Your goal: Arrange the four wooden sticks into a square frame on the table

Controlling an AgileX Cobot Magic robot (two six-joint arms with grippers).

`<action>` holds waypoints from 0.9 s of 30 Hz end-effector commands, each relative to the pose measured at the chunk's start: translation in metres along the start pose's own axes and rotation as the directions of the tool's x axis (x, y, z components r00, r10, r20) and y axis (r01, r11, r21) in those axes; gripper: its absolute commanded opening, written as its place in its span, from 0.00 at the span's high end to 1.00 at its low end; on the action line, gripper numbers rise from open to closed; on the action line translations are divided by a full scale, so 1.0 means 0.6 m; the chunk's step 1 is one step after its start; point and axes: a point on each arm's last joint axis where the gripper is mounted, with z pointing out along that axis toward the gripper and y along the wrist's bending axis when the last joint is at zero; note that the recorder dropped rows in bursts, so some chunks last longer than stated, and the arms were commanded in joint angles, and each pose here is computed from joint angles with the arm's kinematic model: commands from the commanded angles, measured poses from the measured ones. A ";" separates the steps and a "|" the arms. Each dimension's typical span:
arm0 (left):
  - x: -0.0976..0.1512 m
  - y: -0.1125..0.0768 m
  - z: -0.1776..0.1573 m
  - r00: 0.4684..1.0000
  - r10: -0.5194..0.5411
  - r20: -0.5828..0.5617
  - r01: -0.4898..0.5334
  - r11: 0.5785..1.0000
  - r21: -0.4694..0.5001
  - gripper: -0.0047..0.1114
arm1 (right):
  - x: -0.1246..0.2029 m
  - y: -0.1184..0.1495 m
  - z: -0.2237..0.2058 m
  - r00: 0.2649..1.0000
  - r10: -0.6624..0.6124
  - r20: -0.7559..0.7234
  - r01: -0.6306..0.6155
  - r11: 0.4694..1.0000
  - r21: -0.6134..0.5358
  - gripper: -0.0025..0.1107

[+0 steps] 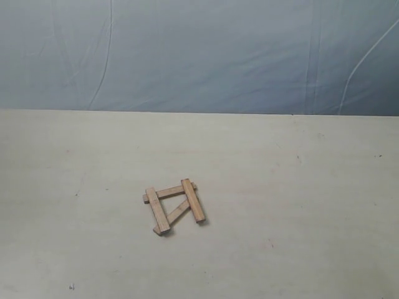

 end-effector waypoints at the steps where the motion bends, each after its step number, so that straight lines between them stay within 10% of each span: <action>1: 0.000 0.000 0.000 1.000 -0.002 0.013 0.002 1.000 -0.003 0.96 | -0.003 0.001 -0.001 1.000 -0.001 0.015 0.001 1.000 -0.004 0.99; 27: 0.000 0.001 0.000 1.000 0.008 0.013 -0.008 1.000 -0.005 0.96 | -0.017 0.004 -0.002 0.994 0.005 0.106 -0.002 1.000 -0.026 0.99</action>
